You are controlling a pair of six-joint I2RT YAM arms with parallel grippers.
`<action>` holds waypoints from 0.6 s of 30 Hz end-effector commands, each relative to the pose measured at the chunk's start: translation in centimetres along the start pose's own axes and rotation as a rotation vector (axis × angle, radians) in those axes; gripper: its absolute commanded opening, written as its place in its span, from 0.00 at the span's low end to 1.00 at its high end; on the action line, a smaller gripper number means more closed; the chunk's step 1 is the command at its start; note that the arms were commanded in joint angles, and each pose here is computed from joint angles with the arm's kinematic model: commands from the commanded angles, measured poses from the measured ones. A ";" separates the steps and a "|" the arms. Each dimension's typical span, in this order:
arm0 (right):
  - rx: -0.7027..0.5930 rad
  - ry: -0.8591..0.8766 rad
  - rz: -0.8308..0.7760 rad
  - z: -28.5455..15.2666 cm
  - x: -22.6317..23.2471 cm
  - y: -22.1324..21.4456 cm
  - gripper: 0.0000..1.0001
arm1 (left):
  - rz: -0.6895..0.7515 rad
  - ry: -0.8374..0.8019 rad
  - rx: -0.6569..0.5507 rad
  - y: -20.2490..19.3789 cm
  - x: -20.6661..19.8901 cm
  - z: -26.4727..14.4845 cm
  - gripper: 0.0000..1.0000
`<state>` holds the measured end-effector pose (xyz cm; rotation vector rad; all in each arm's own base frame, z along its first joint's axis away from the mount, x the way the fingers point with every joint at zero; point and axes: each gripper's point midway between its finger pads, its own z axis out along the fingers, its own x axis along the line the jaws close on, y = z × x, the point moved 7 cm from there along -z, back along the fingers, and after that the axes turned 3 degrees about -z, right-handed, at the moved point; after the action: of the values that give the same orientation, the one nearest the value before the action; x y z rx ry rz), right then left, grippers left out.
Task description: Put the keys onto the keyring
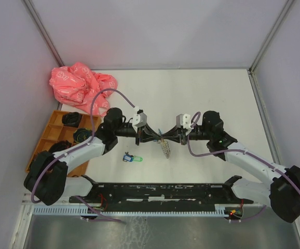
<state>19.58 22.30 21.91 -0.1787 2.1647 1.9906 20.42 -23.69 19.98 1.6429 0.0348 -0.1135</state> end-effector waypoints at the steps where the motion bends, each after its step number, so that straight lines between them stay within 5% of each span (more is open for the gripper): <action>1: 0.020 -0.041 -0.078 -0.5 -1.2 2.7 0.08 | 0.097 0.019 0.012 2.3 -0.2 -0.6 0.03; 18: 0.279 -0.026 -0.039 -0.5 -0.1 1.3 0.15 | 0.005 0.036 0.073 2.4 0.0 -0.6 0.03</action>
<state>18.95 21.82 21.57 -0.1101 2.3943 1.6983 19.85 -22.86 20.33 1.7433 0.1124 -0.1455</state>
